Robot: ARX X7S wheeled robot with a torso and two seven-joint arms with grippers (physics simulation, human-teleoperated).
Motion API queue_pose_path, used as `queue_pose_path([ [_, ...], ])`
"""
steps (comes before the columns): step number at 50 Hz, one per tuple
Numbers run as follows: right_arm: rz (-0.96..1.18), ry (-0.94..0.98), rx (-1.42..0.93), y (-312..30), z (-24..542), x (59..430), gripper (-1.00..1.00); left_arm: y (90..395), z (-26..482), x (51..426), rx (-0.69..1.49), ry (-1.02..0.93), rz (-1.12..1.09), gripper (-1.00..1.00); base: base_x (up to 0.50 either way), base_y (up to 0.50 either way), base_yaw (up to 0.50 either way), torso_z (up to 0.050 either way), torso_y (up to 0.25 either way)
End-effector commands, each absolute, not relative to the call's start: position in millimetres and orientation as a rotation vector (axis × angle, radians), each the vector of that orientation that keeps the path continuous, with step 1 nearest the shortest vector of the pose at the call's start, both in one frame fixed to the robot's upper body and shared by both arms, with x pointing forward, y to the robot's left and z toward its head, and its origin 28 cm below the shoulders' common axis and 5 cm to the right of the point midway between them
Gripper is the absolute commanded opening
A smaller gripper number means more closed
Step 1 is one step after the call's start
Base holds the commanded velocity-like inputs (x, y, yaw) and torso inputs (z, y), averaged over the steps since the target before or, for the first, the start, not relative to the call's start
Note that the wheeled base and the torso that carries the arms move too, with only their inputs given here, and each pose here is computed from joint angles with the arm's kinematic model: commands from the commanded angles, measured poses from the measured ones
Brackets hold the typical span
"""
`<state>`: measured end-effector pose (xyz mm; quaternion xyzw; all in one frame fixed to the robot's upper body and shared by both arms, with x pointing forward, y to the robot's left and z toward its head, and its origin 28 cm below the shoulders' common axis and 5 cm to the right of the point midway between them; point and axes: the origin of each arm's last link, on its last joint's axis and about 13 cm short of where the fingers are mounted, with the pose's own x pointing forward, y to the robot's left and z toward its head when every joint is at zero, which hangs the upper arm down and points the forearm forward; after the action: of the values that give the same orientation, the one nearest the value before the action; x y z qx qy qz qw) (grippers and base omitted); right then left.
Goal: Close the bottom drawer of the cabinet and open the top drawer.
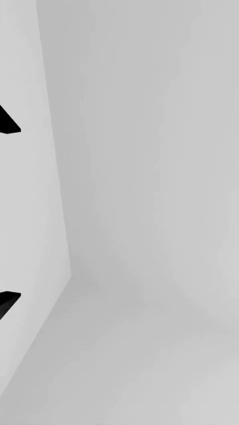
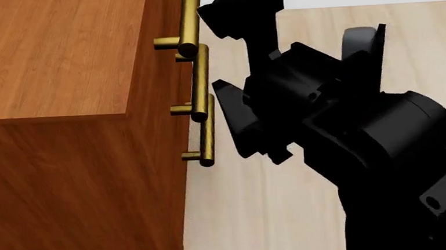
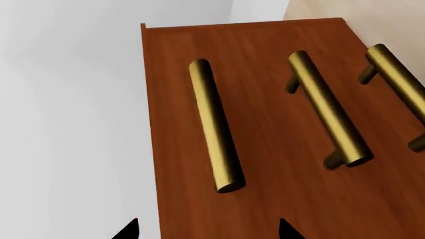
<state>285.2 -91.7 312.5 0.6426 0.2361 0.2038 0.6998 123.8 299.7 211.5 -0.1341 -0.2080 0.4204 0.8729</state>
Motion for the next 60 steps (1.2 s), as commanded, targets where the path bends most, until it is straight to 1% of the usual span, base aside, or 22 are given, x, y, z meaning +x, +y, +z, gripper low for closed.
queue_pose_path([
  [1,0.44,0.548,1.417,-83,311,302,1.0,300,214,124,-0.279,-0.437,0.874,1.0,0.0,0.0,0.0,0.0,0.0],
  [3,0.436,0.542,1.419,-82,313,305,1.0,300,206,124,-0.281,-0.436,0.872,1.0,0.0,0.0,0.0,0.0,0.0],
  [5,0.436,0.543,1.414,-81,314,307,1.0,299,214,124,-0.279,-0.437,0.873,1.0,0.0,0.0,0.0,0.0,0.0],
  [9,0.426,0.55,1.402,-78,313,314,1.0,300,216,124,-0.281,-0.437,0.873,1.0,0.0,0.0,0.0,0.0,0.0],
  [13,0.422,0.554,1.4,-74,310,320,1.0,300,206,124,-0.282,-0.436,0.873,1.0,0.0,0.0,0.0,0.0,0.0],
  [15,0.415,0.561,1.398,-74,309,323,1.0,300,214,124,-0.281,-0.437,0.872,1.0,0.0,0.0,0.0,0.0,0.0],
  [18,0.403,0.567,1.402,-72,305,327,1.0,300,205,124,-0.282,-0.436,0.871,1.0,0.0,0.0,0.0,0.0,0.0],
  [20,0.394,0.567,1.395,-71,302,329,1.0,300,213,124,-0.282,-0.434,0.872,1.0,0.0,0.0,0.0,0.0,0.0],
  [28,0.402,0.592,1.382,-63,301,336,1.0,300,213,124,-0.281,-0.435,0.87,1.0,0.0,0.0,0.0,0.0,0.0],
  [36,0.42,0.595,1.364,-58,302,336,1.0,300,203,124,-0.281,-0.434,0.867,1.0,0.0,0.0,0.0,0.0,0.0],
  [38,0.423,0.593,1.357,-57,304,336,1.0,300,215,124,-0.28,-0.436,0.867,1.0,0.0,0.0,0.0,0.0,0.0],
  [41,0.424,0.589,1.352,-58,306,336,1.0,300,204,124,-0.28,-0.435,0.864,1.0,0.0,0.0,0.0,0.0,0.0],
  [43,0.423,0.589,1.354,-58,306,336,1.0,300,214,125,-0.279,-0.436,0.865,1.0,0.0,0.0,0.0,0.0,0.0],
  [48,0.421,0.587,1.351,-58,305,335,1.0,300,203,124,-0.282,-0.436,0.864,1.0,0.0,0.0,0.0,0.0,0.0],
  [52,0.42,0.574,1.345,-59,305,333,1.0,300,212,124,-0.282,-0.436,0.864,1.0,0.0,0.0,0.0,0.0,0.0],
  [55,0.419,0.572,1.345,-61,306,331,1.0,300,204,124,-0.28,-0.436,0.865,1.0,0.0,0.0,0.0,0.0,0.0],
  [60,0.419,0.568,1.342,-63,308,327,1.0,300,214,125,-0.28,-0.437,0.865,1.0,0.0,0.0,0.0,0.0,0.0],
])
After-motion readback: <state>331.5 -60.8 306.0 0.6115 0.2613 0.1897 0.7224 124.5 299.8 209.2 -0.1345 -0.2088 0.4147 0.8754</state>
